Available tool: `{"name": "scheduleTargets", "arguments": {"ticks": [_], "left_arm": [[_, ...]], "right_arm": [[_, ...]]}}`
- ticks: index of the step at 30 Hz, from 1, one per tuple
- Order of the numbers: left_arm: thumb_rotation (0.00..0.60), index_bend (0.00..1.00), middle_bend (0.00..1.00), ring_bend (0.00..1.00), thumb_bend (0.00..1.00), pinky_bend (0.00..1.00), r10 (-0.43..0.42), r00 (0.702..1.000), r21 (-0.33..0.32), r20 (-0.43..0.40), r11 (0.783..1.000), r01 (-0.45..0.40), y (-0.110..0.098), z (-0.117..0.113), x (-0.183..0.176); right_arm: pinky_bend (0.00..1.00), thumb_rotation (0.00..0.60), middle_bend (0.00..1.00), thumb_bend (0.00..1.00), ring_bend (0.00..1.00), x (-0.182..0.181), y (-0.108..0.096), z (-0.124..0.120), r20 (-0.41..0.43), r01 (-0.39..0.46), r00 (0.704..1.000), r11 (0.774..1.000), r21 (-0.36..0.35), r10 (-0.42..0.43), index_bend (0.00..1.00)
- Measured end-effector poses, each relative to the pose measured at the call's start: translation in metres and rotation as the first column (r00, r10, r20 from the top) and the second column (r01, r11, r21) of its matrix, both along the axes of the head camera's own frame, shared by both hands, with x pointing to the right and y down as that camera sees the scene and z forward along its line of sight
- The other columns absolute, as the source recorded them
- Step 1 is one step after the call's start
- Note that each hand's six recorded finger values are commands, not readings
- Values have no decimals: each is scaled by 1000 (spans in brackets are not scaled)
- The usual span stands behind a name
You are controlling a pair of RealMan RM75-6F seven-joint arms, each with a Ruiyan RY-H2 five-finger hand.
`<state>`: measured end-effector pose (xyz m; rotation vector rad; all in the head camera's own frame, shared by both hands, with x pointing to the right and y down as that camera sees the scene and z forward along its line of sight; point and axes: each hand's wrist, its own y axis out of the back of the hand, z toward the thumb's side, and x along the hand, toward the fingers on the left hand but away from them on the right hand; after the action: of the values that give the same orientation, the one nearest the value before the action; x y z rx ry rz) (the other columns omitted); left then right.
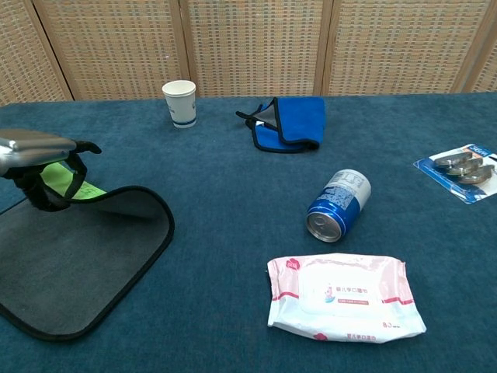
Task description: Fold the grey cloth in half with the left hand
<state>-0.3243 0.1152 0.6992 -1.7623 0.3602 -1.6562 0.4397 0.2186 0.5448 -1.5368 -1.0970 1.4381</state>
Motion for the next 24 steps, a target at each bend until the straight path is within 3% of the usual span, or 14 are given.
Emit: {"name": "scheduleTargets", "arguments": {"ticks": [12,24], "left_arm": [[600,608,0,0,439,0,26,1000,-8,10,1000,-26,47,-10,-23],[600,608,0,0,439,0,87,995,-23,47,996,-86,71,-14,-26]], "right_arm": [[0,600,0,0,0,0,-2,-4,18,-1,1000,1000,9,1,0],[0,600,0,0,0,2,-1,-8,23,-6,1000,1000,19,6,0]]}}
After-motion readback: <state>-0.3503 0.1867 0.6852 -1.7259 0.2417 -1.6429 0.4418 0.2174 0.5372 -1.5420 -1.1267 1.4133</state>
